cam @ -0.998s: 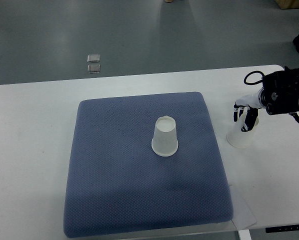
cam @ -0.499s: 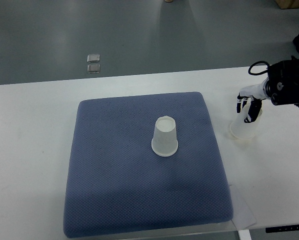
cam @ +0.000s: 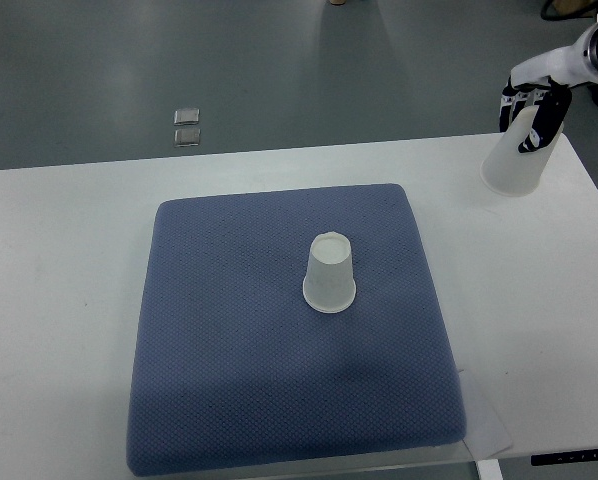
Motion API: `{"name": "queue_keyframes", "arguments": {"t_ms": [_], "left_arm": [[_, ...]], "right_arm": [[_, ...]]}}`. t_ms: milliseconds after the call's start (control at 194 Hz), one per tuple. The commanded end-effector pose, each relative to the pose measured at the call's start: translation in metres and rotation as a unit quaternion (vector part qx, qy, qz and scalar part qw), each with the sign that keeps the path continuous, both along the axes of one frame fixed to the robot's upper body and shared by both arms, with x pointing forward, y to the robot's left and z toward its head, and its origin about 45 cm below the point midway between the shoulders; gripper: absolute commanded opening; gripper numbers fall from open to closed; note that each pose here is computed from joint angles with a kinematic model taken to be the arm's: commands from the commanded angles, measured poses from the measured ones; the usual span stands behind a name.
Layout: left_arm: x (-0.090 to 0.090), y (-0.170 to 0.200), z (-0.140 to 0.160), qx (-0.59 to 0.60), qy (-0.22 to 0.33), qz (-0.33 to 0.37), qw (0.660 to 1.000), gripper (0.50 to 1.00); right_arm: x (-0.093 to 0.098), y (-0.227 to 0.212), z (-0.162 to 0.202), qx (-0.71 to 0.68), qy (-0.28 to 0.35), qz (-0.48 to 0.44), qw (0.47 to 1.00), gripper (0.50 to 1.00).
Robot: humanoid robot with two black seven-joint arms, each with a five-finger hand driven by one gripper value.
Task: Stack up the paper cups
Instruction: 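Lift the white cup with the right hand and carry it over the pad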
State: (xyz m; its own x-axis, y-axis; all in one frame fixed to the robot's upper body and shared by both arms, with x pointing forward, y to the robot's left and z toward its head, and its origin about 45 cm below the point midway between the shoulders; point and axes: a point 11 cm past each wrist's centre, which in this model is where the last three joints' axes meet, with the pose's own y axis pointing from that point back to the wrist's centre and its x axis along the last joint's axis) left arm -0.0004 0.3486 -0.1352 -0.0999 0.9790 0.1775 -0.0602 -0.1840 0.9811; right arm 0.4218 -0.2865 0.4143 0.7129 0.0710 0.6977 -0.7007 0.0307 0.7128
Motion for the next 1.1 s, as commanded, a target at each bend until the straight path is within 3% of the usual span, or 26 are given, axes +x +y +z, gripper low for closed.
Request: {"name": "queue_keyframes", "arguments": {"t_ms": [0, 160, 324, 638, 1096], "left_arm": [[0.000, 0.000, 0.000, 0.000, 0.000, 0.000, 1.000, 1.000], [0.000, 0.000, 0.000, 0.000, 0.000, 0.000, 1.000, 1.000], [0.000, 0.000, 0.000, 0.000, 0.000, 0.000, 1.000, 1.000], [0.000, 0.000, 0.000, 0.000, 0.000, 0.000, 1.000, 1.000], [0.000, 0.001, 0.000, 0.001, 0.000, 0.000, 1.000, 1.000]], "right_arm": [[-0.006, 0.012, 0.038, -0.004, -0.013, 0.013, 1.000, 0.650], [-0.017, 0.028, 0.090, -0.017, -0.029, 0.031, 0.999, 0.648], [-0.027, 0.039, 0.110, -0.024, -0.033, 0.043, 0.998, 0.648], [-0.028, 0.067, 0.107, -0.035, -0.033, 0.070, 0.996, 0.648], [-0.029, 0.177, 0.070, 0.033, 0.013, 0.164, 0.986, 0.652]]}}
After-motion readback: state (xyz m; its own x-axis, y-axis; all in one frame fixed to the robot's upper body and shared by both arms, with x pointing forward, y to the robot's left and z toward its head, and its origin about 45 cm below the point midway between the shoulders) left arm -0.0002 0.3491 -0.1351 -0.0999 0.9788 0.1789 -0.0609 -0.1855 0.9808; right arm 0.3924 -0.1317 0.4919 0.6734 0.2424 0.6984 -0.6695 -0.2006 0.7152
